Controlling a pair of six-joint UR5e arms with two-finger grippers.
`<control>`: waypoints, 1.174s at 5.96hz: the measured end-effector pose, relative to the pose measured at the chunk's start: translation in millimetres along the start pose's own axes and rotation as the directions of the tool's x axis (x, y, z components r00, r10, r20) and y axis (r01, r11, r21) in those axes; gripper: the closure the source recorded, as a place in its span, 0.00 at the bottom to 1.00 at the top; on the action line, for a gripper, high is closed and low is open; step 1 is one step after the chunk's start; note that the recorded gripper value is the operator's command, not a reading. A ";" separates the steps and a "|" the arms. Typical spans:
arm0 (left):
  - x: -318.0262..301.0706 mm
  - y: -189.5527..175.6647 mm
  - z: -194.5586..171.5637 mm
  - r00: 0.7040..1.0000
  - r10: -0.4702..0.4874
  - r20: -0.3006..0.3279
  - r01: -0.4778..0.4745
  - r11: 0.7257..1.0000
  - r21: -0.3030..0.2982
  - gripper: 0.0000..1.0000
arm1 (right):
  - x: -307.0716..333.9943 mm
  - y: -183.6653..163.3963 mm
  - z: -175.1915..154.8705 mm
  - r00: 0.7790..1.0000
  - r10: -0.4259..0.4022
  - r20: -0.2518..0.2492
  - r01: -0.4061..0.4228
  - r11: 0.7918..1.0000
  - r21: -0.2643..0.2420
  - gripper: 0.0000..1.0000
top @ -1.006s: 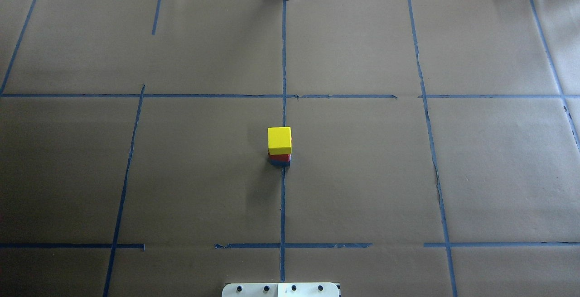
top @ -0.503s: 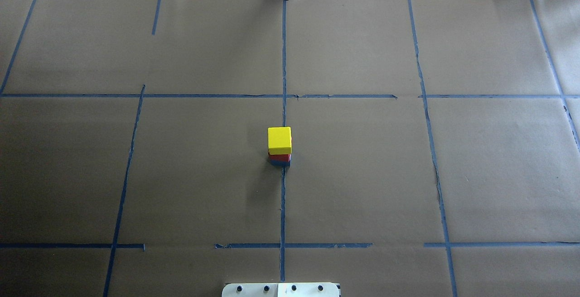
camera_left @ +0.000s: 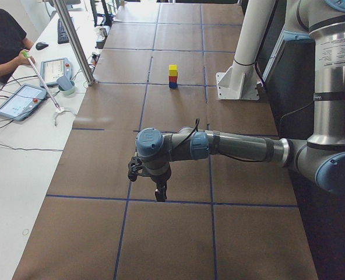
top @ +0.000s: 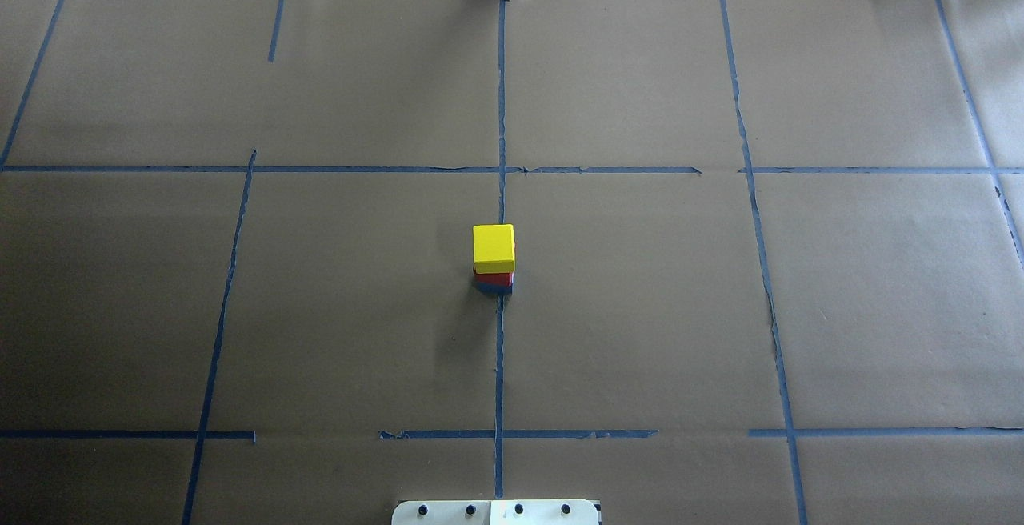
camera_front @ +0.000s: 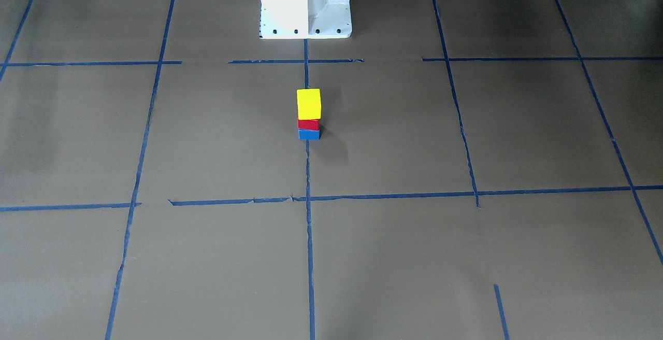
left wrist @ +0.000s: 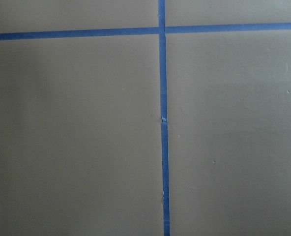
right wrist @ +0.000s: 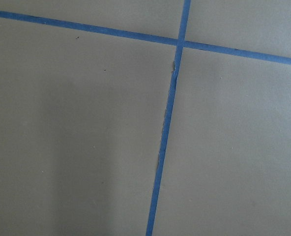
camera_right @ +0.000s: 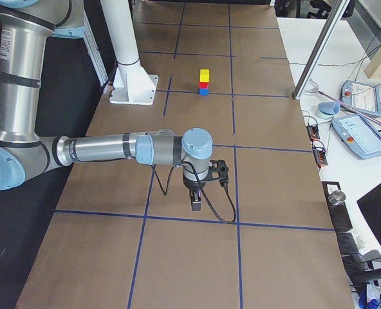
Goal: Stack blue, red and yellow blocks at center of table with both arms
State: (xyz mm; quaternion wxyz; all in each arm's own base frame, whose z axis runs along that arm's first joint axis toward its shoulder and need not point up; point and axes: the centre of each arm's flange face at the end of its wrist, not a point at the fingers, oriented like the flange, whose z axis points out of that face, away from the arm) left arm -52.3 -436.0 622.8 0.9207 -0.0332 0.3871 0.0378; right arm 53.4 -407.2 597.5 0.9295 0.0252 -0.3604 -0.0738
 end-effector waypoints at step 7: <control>-5.9 5.4 8.3 1.000 -0.002 -0.023 0.002 1.000 -0.003 0.00 | -4.1 0.9 1.5 0.998 -0.020 0.052 0.019 1.000 0.021 0.00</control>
